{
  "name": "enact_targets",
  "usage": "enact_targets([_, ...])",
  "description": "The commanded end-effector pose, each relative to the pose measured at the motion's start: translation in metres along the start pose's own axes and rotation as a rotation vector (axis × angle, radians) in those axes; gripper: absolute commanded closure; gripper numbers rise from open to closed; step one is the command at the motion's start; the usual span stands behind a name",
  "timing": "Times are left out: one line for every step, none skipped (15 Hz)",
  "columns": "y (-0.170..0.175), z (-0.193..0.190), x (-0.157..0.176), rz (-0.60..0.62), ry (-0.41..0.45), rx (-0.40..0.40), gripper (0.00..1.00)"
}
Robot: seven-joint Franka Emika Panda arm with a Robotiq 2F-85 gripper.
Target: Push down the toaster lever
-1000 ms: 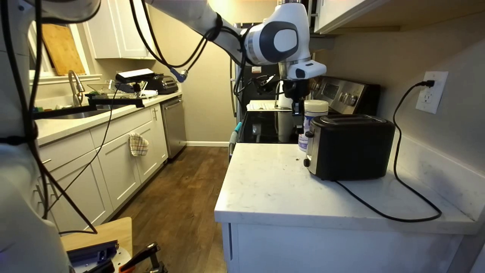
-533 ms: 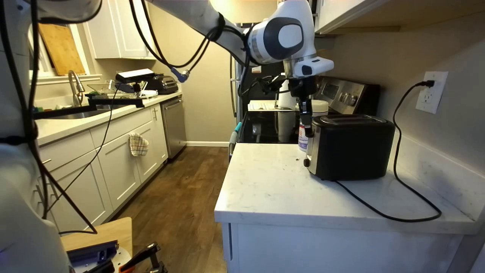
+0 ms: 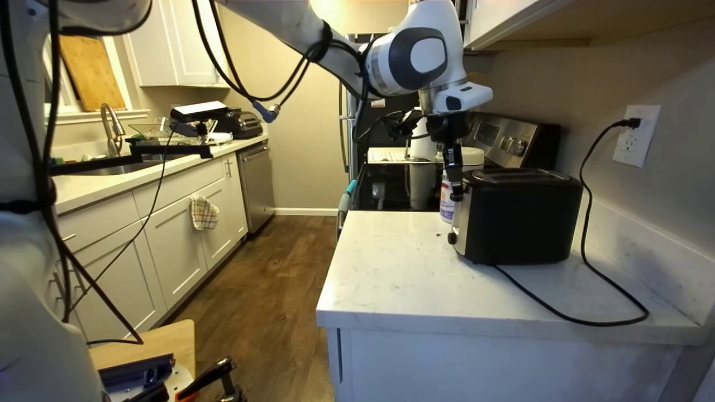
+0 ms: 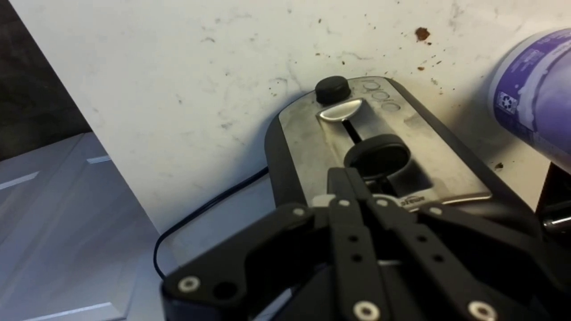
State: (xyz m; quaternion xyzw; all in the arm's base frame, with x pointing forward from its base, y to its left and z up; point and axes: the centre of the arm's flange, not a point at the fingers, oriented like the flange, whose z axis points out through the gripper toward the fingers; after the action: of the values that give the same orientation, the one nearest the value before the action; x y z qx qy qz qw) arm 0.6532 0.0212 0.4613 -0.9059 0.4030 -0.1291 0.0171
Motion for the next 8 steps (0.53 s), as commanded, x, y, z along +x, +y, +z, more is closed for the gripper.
enact_targets([-0.008, 0.004, 0.0, -0.02, 0.006, 0.044, 1.0])
enact_targets([-0.011, 0.004, -0.003, -0.031, -0.02, 0.065, 1.0])
enact_targets([-0.014, 0.004, -0.005, -0.035, -0.015, 0.07, 1.0])
enact_targets([-0.018, 0.005, -0.007, -0.04, -0.012, 0.076, 1.0])
enact_targets([-0.02, 0.005, -0.009, -0.043, -0.008, 0.079, 1.0])
enact_targets([-0.022, 0.006, -0.01, -0.044, -0.005, 0.081, 1.0])
enact_targets([-0.024, 0.007, -0.009, -0.042, -0.004, 0.08, 1.0])
enact_targets([-0.024, 0.008, -0.009, -0.04, -0.002, 0.079, 1.0])
